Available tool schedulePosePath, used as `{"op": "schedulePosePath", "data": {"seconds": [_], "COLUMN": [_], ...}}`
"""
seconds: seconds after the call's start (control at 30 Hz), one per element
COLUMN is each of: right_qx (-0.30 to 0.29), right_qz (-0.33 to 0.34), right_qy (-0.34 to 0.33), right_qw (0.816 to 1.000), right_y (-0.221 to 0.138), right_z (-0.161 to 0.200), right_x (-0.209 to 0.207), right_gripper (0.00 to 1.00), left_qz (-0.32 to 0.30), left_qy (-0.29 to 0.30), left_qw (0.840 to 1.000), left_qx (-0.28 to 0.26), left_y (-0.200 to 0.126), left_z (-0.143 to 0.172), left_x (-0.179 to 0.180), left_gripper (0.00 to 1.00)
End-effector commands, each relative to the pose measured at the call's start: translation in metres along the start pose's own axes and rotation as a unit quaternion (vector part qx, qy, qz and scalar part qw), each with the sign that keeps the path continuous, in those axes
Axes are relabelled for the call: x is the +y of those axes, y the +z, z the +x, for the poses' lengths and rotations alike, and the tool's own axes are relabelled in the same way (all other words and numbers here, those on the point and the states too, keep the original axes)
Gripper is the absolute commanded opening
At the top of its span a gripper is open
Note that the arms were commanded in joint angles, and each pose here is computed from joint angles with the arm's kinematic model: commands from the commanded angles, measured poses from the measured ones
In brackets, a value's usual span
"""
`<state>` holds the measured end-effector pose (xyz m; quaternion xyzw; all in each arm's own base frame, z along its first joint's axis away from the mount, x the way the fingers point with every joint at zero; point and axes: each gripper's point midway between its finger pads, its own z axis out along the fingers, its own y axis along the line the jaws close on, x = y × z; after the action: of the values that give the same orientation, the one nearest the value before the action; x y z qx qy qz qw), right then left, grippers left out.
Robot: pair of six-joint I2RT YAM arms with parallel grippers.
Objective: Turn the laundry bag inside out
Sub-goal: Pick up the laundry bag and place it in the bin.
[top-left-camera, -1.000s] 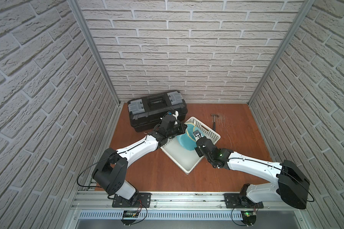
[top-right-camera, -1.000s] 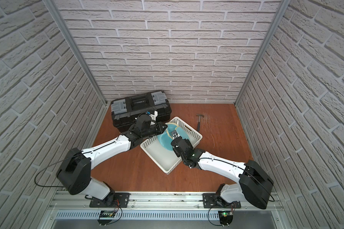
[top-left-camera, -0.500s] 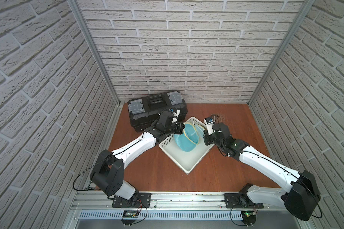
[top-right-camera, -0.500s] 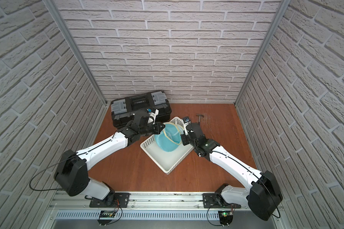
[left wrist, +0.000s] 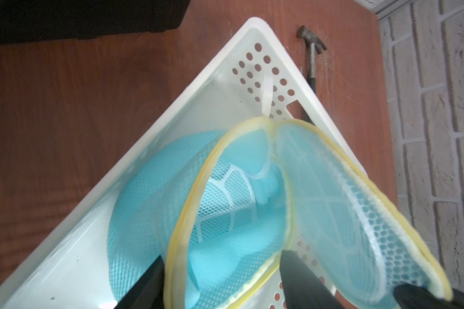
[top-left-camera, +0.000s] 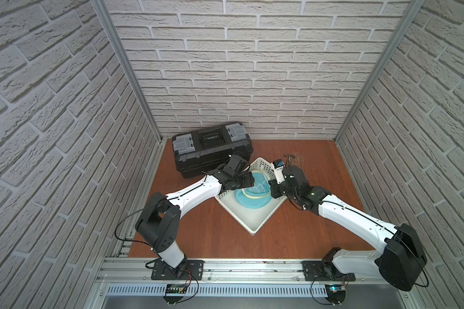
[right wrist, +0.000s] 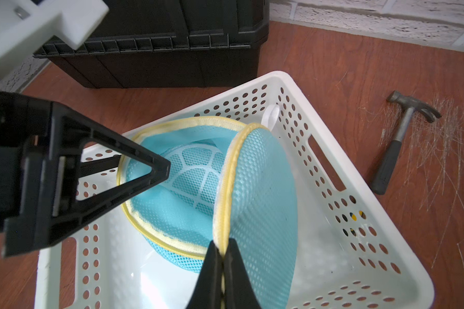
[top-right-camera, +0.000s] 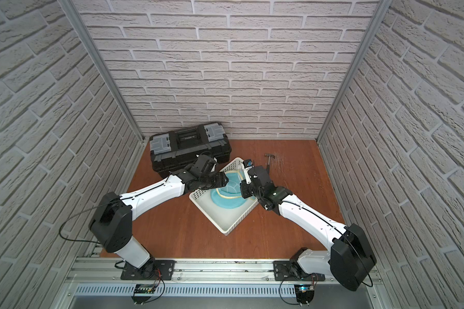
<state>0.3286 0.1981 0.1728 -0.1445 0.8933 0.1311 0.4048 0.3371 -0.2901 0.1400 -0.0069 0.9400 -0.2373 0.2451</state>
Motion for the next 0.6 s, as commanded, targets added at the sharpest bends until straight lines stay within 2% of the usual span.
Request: {"op": "schedulePosePath", "data": {"seconds": [0.0, 0.17, 0.37, 0.5, 0.57], "right_qx": [-0.018, -0.021, -0.026, -0.028, -0.029], "right_qz": [-0.009, -0.009, -0.016, -0.019, -0.019], "right_qy": [0.000, -0.011, -0.015, -0.019, -0.020], "right_qw": [1.000, 1.000, 0.999, 0.999, 0.999], "right_y": [-0.005, -0.006, -0.005, -0.005, -0.006], "right_z": [-0.009, -0.010, -0.011, -0.011, -0.011], "right_x": [0.006, 0.009, 0.014, 0.017, 0.016], "right_gripper": [0.03, 0.03, 0.03, 0.03, 0.03], "left_qz": [-0.082, -0.142, -0.132, -0.112, -0.107], "left_qy": [-0.020, -0.017, -0.027, -0.046, -0.051], "left_qw": [0.996, 0.990, 0.989, 0.990, 0.990], "left_qx": [-0.004, 0.017, 0.068, 0.079, 0.078], "left_y": [-0.006, -0.004, 0.019, 0.038, 0.044], "left_z": [0.000, 0.016, 0.042, 0.046, 0.044], "left_x": [0.027, 0.045, 0.043, 0.037, 0.035], "left_gripper": [0.72, 0.80, 0.81, 0.75, 0.67]}}
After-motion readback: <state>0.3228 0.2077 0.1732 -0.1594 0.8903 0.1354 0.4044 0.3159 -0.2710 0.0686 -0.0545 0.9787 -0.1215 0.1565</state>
